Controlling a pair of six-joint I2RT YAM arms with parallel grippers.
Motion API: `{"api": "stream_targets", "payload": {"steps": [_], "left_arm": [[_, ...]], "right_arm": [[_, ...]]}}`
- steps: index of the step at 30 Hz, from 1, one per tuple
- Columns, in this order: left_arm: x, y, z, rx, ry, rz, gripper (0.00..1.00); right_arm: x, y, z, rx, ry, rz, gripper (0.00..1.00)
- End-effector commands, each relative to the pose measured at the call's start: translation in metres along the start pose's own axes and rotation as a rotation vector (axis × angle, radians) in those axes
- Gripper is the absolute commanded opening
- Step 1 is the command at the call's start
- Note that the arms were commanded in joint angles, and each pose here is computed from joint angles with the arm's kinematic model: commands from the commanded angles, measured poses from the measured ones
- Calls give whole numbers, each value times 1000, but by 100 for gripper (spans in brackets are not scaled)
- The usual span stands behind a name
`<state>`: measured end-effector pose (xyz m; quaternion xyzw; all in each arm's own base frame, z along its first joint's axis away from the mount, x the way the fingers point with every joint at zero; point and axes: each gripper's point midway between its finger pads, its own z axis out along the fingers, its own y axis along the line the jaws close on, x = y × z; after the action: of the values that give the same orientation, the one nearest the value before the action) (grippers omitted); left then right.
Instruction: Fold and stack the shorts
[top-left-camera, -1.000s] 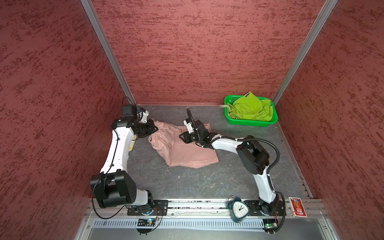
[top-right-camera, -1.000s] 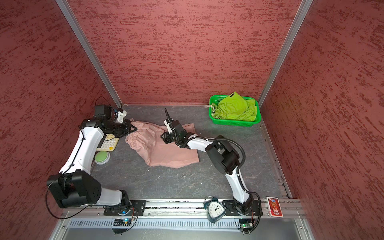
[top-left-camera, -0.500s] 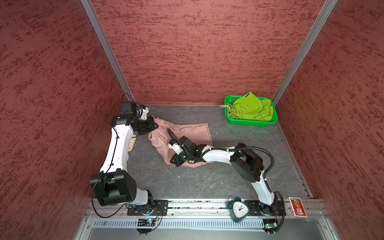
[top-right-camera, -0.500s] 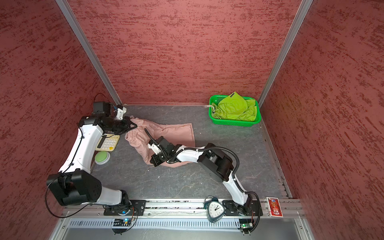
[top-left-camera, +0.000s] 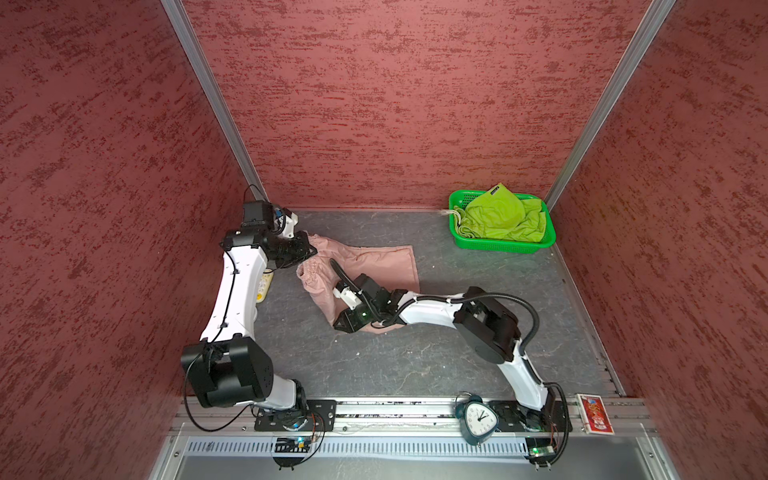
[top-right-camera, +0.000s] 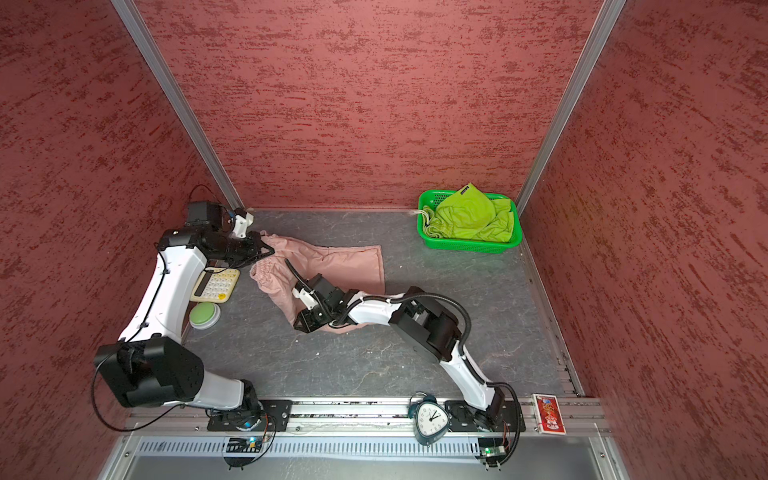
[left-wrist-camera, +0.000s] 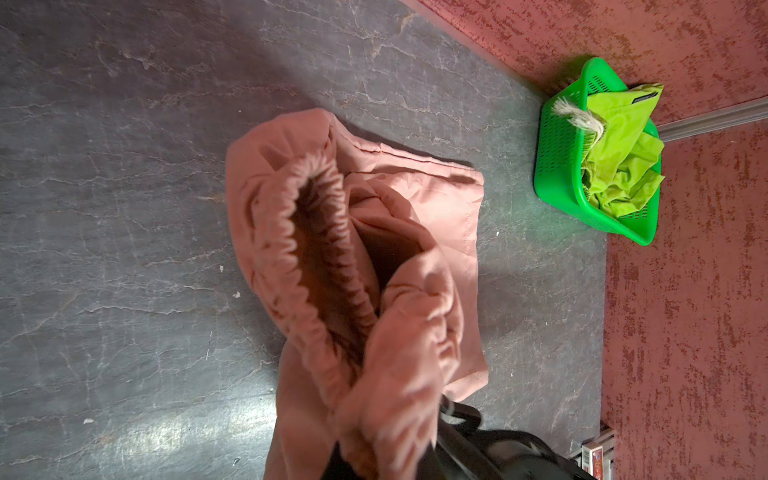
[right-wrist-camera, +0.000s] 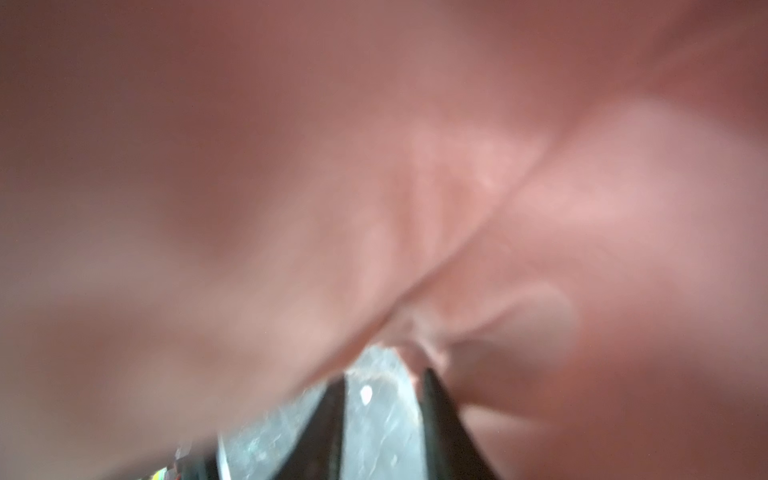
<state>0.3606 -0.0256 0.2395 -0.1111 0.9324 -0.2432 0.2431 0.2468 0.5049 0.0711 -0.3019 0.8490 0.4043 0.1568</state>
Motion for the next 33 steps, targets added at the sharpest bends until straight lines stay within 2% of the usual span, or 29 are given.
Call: {"api": "stream_targets", "payload": {"steps": [1, 7, 10, 12, 16, 22, 24, 26, 33], "left_arm": [[-3, -5, 2, -21, 12, 49, 2], [0, -14, 16, -65, 52, 83, 3], [0, -21, 19, -90, 65, 102, 3], [-1, -24, 19, -102, 66, 106, 3], [-1, -25, 20, -125, 73, 109, 3], [1, -36, 23, -142, 71, 112, 3], [4, -46, 29, -131, 64, 105, 3], [12, -60, 39, -101, 58, 93, 3], [37, -99, 79, -6, 77, 59, 2]], "right_arm": [[-41, -16, -62, 73, -180, 12, 48], [-1, -115, -142, 365, -215, 165, 53], [26, -149, -171, 518, -199, 223, 57], [43, -161, -179, 563, -178, 252, 57], [67, -169, -176, 574, -141, 288, 54], [84, -176, -158, 548, -111, 304, 25], [88, -177, -149, 539, -92, 301, 20], [92, -176, -141, 533, -77, 300, 17], [101, -174, -131, 500, -83, 322, 15]]}}
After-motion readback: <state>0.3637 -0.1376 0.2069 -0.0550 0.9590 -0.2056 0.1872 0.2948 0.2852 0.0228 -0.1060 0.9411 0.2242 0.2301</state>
